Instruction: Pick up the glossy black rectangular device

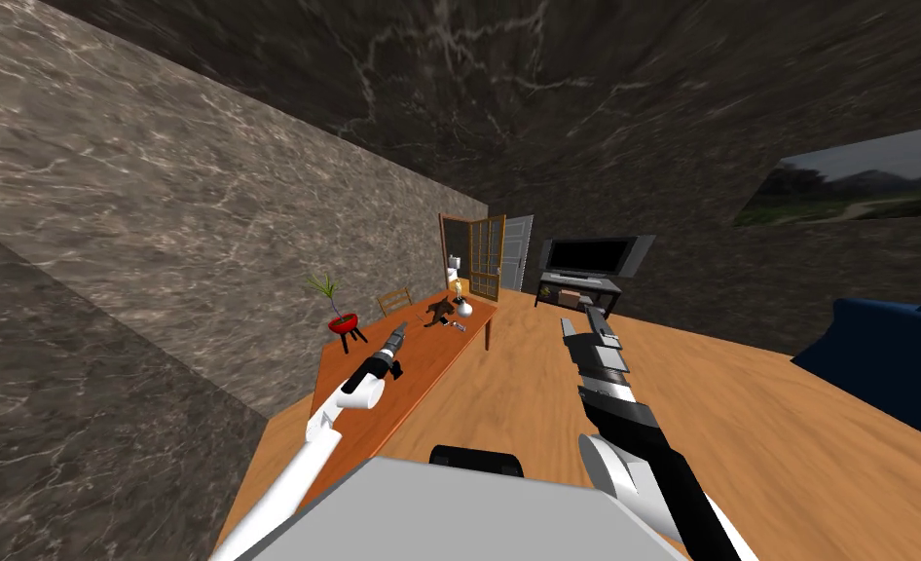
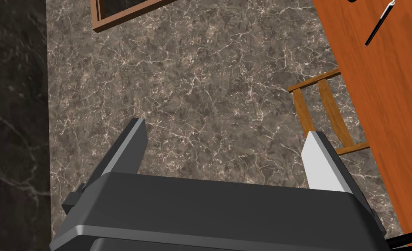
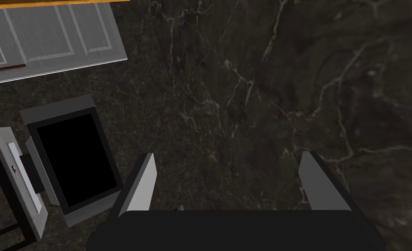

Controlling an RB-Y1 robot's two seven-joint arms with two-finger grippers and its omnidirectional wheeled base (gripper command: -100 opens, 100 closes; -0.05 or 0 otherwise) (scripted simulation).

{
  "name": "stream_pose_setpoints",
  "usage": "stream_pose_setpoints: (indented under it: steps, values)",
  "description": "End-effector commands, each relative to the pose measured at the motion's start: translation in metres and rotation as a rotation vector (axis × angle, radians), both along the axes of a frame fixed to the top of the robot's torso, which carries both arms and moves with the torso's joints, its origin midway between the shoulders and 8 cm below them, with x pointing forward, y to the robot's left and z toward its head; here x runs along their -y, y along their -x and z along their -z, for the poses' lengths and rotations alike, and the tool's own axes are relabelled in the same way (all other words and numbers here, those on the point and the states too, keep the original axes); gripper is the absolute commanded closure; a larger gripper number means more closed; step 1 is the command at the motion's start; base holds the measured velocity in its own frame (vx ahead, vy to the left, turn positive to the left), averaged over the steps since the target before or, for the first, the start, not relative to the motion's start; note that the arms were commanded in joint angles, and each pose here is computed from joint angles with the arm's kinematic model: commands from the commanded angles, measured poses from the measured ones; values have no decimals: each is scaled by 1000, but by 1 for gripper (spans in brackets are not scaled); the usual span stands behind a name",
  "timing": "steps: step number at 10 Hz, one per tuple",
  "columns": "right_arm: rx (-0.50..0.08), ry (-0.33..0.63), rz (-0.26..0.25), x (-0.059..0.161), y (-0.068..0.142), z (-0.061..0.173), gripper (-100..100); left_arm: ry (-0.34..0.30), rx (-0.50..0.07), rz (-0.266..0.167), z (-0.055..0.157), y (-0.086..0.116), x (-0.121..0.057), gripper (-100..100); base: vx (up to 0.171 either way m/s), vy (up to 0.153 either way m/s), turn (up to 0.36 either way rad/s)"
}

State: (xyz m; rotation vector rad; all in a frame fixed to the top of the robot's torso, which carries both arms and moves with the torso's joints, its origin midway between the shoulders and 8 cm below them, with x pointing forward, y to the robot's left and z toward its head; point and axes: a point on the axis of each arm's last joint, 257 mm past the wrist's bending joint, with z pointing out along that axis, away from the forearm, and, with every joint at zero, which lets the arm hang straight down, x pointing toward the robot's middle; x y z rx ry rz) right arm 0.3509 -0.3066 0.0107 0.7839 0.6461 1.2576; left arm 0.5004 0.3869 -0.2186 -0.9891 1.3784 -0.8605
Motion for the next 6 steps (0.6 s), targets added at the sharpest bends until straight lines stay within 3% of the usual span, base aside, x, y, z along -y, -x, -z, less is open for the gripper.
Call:
stream_pose_setpoints:
  steps: [1, 2, 3, 4, 5, 6]
  values:
    - [0, 0, 0, 0, 0, 0, 0, -11, -68, -23, 21, -1, -17, -100, 16, 3, -103]
    - [0, 0, 0, 0, 0, 0, 0, -32, -95, -28, 23, -8, -27, -100, 17, -1, -193]
    - [0, 0, 0, 0, 0, 0, 0, -29, -143, -45, 43, -4, -35, -100, 14, 6, -86]
    - [0, 0, 0, 0, 0, 0, 0, -29, -143, -45, 43, -4, -35, -100, 6, 4, 17]
    - [0, 0, 0, 0, 0, 0, 0, -46, -195, -60, 55, -8, -50, -100, 10, 0, -165]
    - [0, 0, 0, 0, 0, 0, 0, -44, -218, -66, 63, -5, -53, -100, 10, 6, -102]
